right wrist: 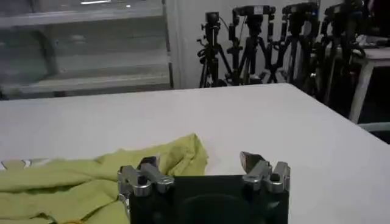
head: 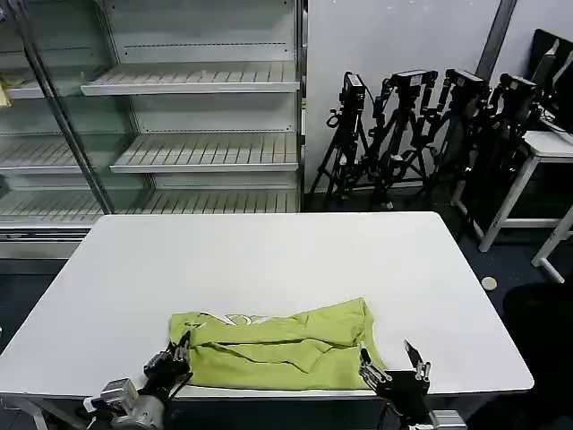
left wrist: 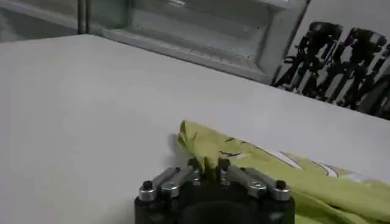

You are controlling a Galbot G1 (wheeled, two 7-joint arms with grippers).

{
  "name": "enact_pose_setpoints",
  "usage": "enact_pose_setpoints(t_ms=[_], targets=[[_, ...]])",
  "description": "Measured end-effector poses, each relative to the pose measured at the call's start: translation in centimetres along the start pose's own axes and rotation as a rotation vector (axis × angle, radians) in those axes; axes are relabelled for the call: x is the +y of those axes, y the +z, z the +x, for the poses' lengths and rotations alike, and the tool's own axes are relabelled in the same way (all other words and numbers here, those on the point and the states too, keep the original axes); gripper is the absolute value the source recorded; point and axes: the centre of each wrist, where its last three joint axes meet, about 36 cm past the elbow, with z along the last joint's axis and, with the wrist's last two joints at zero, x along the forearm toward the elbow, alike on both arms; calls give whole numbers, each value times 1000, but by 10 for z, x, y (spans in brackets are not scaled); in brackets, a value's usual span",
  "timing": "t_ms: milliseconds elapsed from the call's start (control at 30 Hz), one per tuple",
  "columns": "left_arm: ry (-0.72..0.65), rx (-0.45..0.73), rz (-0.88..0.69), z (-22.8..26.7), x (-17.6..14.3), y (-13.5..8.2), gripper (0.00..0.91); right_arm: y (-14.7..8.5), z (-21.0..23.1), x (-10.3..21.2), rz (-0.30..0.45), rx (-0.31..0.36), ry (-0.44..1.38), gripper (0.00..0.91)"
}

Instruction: Fold and organize the clothes.

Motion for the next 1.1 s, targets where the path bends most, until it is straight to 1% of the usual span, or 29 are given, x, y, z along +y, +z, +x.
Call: enact_pose_setpoints(t_ms=[167, 300, 400, 533, 633, 700, 800, 900, 1000, 1100], targets=[[-27, -14, 6, 2, 13, -11, 20, -1, -1, -1, -2, -6, 5, 907], [-68, -36, -2, 2, 35, -26, 20, -2, -2, -1, -1, -10, 2, 907], [-97, -58, -9, 2, 55, -43, 20, -1, -4, 0, -3, -8, 1, 907], [-137, -96, -15, 3, 83, -72, 20, -1, -4, 0, -3, -6, -1, 907], [-154, -129, -14, 7, 99, -95, 20, 0, -4, -1, -2, -5, 3, 907], [-155, -141, 0, 12, 105, -107, 20, 0, -3, -1, -1, -3, 5, 907], [-127, -149, 40, 19, 105, -121, 20, 1, -3, -2, 1, -1, 9, 907], [-65, -139, 104, 27, 97, -129, 20, 1, -2, -2, 1, 2, 13, 907], [23, -125, 186, 33, 83, -132, 20, 1, -1, -3, 0, 0, 19, 907], [118, -103, 268, 36, 65, -127, 20, 2, 0, -4, -2, 0, 26, 907]])
